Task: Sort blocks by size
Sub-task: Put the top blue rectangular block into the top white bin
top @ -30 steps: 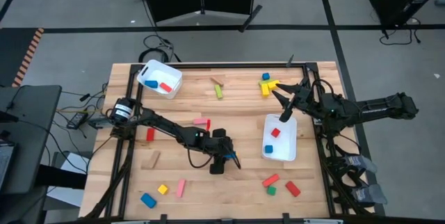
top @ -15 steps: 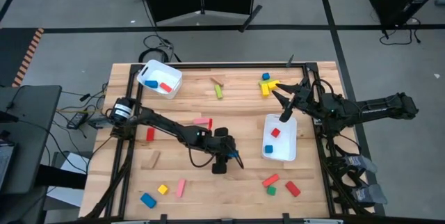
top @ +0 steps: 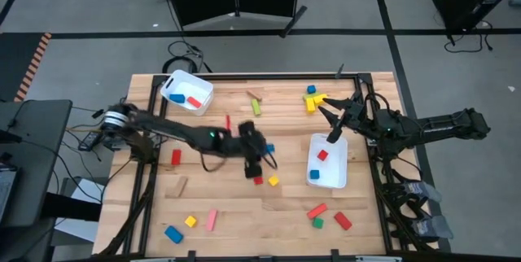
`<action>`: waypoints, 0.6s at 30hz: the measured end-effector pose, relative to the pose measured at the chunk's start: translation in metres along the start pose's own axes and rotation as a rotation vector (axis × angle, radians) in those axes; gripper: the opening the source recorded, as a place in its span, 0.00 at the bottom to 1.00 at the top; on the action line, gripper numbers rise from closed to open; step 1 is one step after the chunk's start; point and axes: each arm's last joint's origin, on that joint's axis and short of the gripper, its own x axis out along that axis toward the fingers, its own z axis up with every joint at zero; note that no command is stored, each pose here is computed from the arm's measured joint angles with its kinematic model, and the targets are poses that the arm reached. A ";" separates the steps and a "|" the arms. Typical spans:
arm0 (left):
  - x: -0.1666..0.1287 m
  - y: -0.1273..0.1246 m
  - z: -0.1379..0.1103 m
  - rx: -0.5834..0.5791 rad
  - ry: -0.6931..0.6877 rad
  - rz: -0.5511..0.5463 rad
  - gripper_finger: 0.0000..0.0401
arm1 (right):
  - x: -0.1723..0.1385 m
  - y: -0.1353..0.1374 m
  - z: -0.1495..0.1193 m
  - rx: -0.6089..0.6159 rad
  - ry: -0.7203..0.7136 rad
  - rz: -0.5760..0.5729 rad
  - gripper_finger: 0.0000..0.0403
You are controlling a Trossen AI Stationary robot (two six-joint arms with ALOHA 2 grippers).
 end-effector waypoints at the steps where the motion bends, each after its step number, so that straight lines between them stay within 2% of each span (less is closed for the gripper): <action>1: -0.005 0.010 -0.001 -0.022 -0.009 0.028 0.35 | 0.000 0.000 0.000 0.000 -0.001 0.000 0.39; 10: -0.046 0.101 -0.025 -0.289 -0.108 0.265 0.35 | 0.000 0.000 0.000 0.001 0.000 0.000 0.39; 18: -0.055 0.177 -0.052 -0.524 -0.091 0.485 0.35 | 0.000 0.000 0.000 0.011 -0.001 0.000 0.39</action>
